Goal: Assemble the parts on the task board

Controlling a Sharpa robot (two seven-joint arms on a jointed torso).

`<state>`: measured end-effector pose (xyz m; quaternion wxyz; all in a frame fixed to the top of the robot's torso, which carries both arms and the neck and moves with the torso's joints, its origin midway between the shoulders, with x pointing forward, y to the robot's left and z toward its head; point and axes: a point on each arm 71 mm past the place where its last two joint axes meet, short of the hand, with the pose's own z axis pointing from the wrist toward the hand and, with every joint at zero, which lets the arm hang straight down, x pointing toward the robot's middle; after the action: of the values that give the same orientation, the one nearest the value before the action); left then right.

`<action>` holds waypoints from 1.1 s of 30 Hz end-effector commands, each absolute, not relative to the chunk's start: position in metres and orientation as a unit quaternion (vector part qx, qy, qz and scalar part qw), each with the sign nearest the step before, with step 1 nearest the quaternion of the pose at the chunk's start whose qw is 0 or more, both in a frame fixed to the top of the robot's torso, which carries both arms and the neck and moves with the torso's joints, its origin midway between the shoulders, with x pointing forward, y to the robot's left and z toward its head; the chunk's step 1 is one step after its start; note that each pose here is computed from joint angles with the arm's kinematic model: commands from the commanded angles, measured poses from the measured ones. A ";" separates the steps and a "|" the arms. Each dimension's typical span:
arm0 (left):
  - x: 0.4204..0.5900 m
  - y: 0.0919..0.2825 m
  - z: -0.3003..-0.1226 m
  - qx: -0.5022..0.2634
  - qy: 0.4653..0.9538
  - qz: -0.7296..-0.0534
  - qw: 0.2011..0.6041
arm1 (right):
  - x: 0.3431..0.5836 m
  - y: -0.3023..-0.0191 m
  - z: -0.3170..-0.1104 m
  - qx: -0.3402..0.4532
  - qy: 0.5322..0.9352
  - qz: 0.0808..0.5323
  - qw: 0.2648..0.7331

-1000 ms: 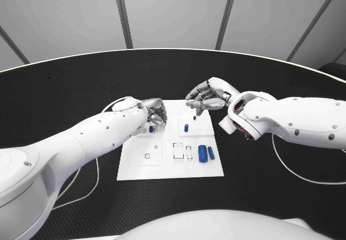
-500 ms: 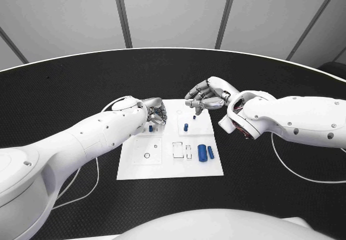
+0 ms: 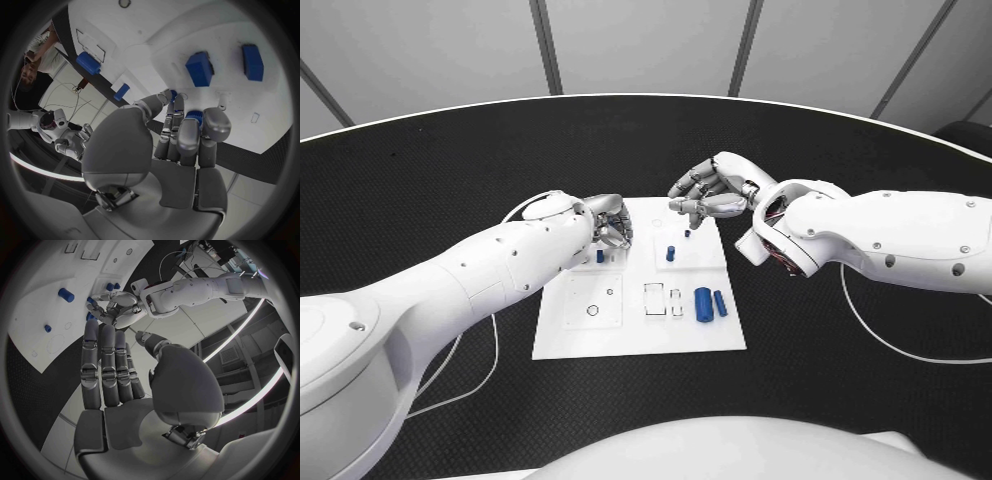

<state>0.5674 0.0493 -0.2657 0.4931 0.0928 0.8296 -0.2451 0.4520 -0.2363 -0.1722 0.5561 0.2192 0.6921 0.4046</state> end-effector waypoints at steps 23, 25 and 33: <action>0.571 0.051 -0.264 0.089 0.824 -0.245 0.504 | 0.452 -0.236 -0.172 0.219 0.692 0.405 0.556; 0.571 0.051 -0.264 0.089 0.825 -0.243 0.502 | 0.452 -0.235 -0.172 0.219 0.692 0.405 0.556; 0.570 0.051 -0.266 0.090 0.832 -0.239 0.493 | 0.452 -0.235 -0.172 0.219 0.693 0.405 0.555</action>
<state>0.5705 0.0507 -0.2655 0.4928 0.0904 0.8319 -0.2388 0.4521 -0.2353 -0.1723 0.5553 0.2186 0.6925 0.4054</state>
